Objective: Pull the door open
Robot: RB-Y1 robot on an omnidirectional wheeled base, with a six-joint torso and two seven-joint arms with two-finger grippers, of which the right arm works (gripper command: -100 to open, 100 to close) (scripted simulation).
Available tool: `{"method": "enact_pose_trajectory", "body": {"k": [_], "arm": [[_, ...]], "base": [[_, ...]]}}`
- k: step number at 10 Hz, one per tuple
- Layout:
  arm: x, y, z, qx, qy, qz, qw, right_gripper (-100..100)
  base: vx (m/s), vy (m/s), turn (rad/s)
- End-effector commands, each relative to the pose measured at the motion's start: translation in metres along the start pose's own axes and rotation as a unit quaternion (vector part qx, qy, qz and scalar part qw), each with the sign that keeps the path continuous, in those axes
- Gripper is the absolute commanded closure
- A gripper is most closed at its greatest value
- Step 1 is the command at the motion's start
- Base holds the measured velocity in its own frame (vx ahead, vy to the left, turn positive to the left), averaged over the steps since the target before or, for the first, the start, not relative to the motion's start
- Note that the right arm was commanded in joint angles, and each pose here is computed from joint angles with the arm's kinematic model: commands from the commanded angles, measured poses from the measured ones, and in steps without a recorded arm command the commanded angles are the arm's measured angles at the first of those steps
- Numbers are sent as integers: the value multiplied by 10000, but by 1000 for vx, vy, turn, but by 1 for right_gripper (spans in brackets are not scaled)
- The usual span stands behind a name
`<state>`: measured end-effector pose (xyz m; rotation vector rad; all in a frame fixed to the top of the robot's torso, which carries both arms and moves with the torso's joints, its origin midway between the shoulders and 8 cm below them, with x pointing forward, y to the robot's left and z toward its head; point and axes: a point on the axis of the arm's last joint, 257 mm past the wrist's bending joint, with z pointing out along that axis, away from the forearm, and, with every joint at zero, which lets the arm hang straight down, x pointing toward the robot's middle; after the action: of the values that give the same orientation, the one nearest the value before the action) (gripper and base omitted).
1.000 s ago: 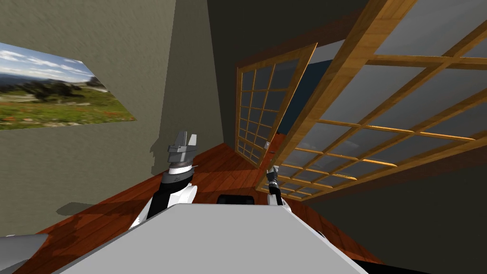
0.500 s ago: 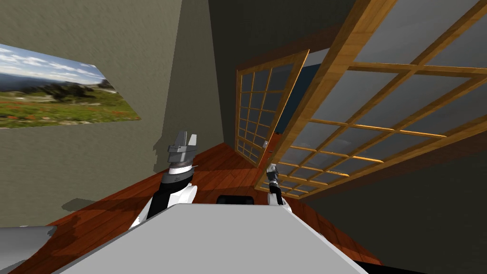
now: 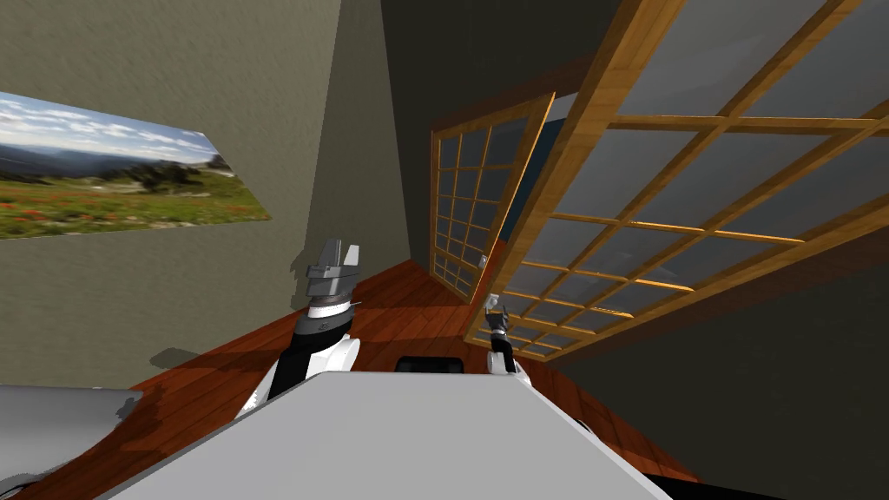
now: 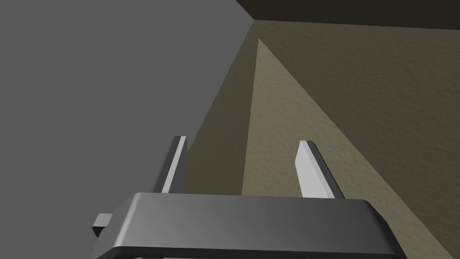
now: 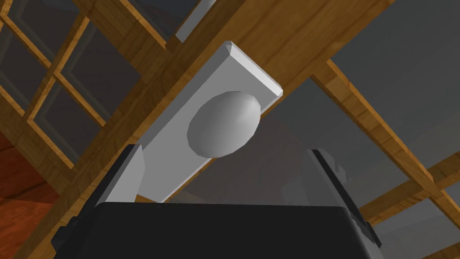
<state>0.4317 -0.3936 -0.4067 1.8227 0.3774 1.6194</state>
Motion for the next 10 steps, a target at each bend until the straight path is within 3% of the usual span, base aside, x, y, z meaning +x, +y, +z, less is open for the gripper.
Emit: {"method": "enact_pose_trajectory", "body": {"k": [1, 5, 8, 10], "arm": [[29, -14, 12, -16, 2, 316, 9995, -100], [60, -34, 27, -36, 3, 808, 9967, -100], [92, -54, 42, -55, 5, 1260, 9920, -100], [124, -75, 56, -72, 7, 1655, 9862, -100]], "base": [[-77, -22, 79], [-67, -25, 53], [-72, -24, 57], [-70, -27, 63]]}}
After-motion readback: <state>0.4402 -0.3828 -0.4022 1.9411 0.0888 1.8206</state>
